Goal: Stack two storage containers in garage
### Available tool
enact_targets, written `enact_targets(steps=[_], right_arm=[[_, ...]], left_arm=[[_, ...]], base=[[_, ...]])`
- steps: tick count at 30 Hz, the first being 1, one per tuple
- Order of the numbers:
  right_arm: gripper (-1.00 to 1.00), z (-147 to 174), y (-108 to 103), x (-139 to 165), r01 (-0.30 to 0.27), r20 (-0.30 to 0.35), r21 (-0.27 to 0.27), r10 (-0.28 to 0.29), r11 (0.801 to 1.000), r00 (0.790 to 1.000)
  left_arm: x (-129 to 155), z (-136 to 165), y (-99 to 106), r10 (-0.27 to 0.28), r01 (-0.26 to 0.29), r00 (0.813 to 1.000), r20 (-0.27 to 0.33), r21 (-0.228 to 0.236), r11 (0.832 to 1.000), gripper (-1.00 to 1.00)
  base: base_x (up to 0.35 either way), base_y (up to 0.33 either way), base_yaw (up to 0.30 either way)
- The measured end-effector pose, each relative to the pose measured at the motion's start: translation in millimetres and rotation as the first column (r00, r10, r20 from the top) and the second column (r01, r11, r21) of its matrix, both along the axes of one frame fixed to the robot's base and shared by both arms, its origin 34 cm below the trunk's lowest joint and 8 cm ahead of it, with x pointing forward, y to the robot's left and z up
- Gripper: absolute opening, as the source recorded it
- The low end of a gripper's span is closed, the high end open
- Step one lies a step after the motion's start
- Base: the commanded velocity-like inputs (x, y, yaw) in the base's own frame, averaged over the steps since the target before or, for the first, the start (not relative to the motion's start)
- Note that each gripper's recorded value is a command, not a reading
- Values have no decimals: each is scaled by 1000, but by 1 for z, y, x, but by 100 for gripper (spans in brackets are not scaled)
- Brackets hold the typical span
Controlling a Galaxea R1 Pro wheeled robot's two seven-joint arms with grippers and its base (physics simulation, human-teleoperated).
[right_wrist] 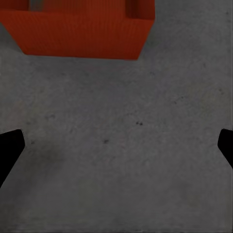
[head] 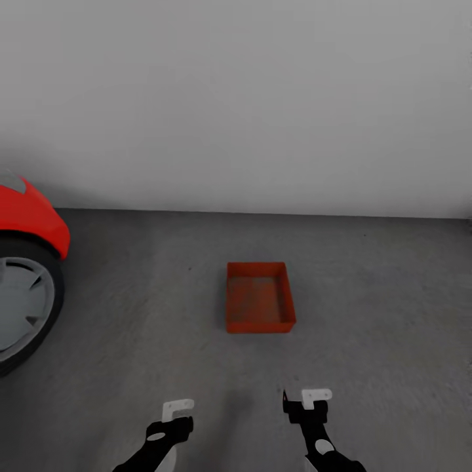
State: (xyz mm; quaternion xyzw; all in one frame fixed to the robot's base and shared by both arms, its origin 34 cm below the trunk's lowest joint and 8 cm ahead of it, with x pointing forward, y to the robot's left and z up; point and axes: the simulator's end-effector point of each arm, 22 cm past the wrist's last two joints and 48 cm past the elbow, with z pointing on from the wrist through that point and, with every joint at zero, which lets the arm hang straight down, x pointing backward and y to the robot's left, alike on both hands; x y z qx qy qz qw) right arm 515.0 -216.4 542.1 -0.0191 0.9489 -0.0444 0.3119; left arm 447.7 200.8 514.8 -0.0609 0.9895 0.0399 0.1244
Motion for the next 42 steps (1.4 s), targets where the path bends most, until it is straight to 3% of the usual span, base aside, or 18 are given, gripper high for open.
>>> enact_targets(steps=[7, 18, 21, 24, 26, 30, 32, 33, 35, 42], right_arm=[[100, 0, 0, 0, 0, 0, 0, 0, 1000, 1000], [100, 0, -7, -2, 6, -3, -11, -6, 1000, 1000], [100, -2, -14, -4, 11, -11, -21, -11, 1000, 1000], [100, -3, -32, -5, 13, -23, -47, -14, 999, 1000], [100, -7, -50, -10, 10, -52, -74, -14, 997, 999], [100, -15, -104, -30, 5, -152, -151, -28, 989, 988], [100, -16, -150, -45, 3, -216, -213, -50, 977, 975], [100, -24, -173, -86, -6, -334, -250, -81, 968, 939], [100, -30, -184, -140, -23, -449, -265, -103, 964, 887], [100, -32, -187, -181, -38, -531, -261, -110, 965, 840]], left_arm=[[0, 0, 0, -1, 1, 1000, 1, 0, 1000, 100], [1, 0, 2, -2, 2, 1000, 3, -7, 1000, 100], [1, -1, 12, -2, 2, 1000, 1, 7, 1000, 100], [-1, -2, 43, 0, 0, 1000, -5, 48, 999, 100], [-6, -3, 76, 7, -5, 1000, -19, 89, 996, 100], [-42, -6, 145, 31, -14, 995, -95, 175, 984, 100], [-102, -7, 187, 68, -20, 975, -210, 221, 975, 100], [-144, -8, 196, 103, -45, 953, -286, 204, 978, 100], [-157, -9, 191, 108, -57, 945, -309, 170, 984, 100], [-167, -11, 179, 107, -68, 940, -324, 129, 989, 100]], base=[[-313, 0, 0], [-18, 0, 0], [0, 0, 0], [0, 0, 0], [0, 0, 0], [0, 0, 0], [0, 0, 0], [0, 0, 0], [0, 0, 0], [0, 0, 0]])
